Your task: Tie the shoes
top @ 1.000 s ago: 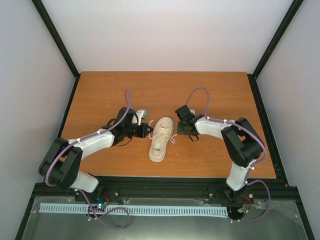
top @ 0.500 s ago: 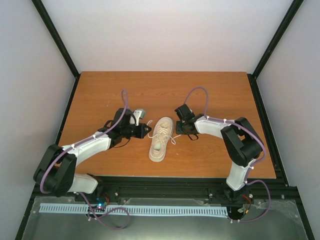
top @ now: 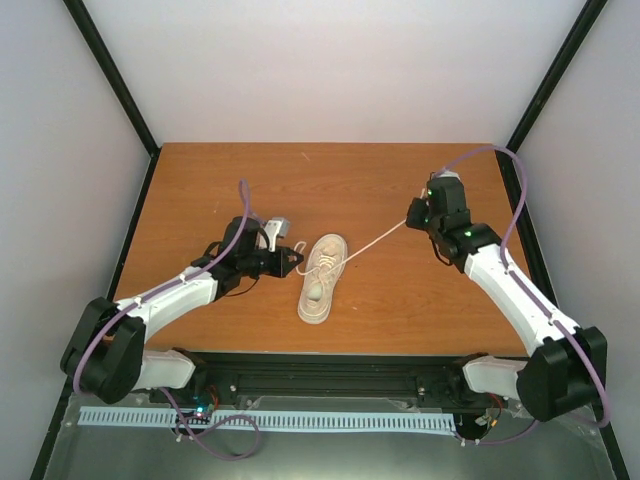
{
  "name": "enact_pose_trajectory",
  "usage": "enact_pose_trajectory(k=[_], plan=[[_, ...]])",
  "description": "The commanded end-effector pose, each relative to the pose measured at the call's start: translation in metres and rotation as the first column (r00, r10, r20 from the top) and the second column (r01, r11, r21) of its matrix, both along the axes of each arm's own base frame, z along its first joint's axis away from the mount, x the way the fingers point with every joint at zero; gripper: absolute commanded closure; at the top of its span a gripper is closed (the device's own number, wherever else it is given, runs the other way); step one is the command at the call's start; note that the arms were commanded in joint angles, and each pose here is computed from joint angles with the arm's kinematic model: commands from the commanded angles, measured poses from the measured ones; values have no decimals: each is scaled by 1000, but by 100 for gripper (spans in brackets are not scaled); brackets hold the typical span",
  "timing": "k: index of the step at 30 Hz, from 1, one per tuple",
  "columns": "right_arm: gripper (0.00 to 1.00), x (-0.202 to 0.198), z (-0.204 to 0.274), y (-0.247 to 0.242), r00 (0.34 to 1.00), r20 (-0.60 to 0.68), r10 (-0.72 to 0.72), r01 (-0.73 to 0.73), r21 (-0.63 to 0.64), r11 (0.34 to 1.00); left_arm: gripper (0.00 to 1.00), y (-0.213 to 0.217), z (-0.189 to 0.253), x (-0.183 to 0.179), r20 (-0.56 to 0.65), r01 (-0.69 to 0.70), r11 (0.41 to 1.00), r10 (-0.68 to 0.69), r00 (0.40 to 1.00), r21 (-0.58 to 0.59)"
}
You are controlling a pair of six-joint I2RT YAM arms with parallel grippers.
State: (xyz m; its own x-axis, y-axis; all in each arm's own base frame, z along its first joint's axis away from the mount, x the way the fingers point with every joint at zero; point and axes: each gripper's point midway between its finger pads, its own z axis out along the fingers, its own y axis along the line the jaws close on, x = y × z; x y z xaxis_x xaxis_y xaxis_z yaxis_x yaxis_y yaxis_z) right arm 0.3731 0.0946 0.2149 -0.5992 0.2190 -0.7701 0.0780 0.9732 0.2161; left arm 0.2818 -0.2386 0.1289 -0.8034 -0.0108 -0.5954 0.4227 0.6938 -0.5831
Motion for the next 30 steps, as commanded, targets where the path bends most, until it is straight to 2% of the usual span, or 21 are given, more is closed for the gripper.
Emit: enact_pose_trajectory(k=[1, 5, 9, 13, 16, 22, 25, 30], plan=[[97, -15, -19, 4, 997, -39, 72, -72, -6, 997, 99, -9, 12, -5, -6, 50, 997, -51, 999, -57], [97, -25, -49, 18, 989, -81, 126, -120, 75, 990, 99, -14, 14, -6, 2, 83, 993, -83, 997, -80], [97, -32, -53, 31, 977, -49, 208, -201, 123, 972, 99, -25, 29, -8, 69, 167, 979, -160, 985, -116], [97, -32, -17, 41, 962, 67, 263, -270, 146, 952, 97, -37, 44, -12, 125, 273, 951, -257, 958, -144], [97, -34, 18, 55, 928, 186, 324, -356, 184, 916, 94, -46, 54, -12, 158, 335, 927, -310, 938, -167], [97, -41, 74, 96, 811, 356, 464, -567, 285, 773, 92, -60, 54, -2, 160, 388, 903, -362, 918, -185], [97, -42, 92, 108, 767, 408, 495, -626, 307, 717, 91, -64, 53, 6, 162, 388, 903, -362, 918, -186], [97, -40, 109, 120, 729, 449, 517, -671, 317, 670, 89, -71, 58, 15, 178, 398, 896, -366, 913, -195]])
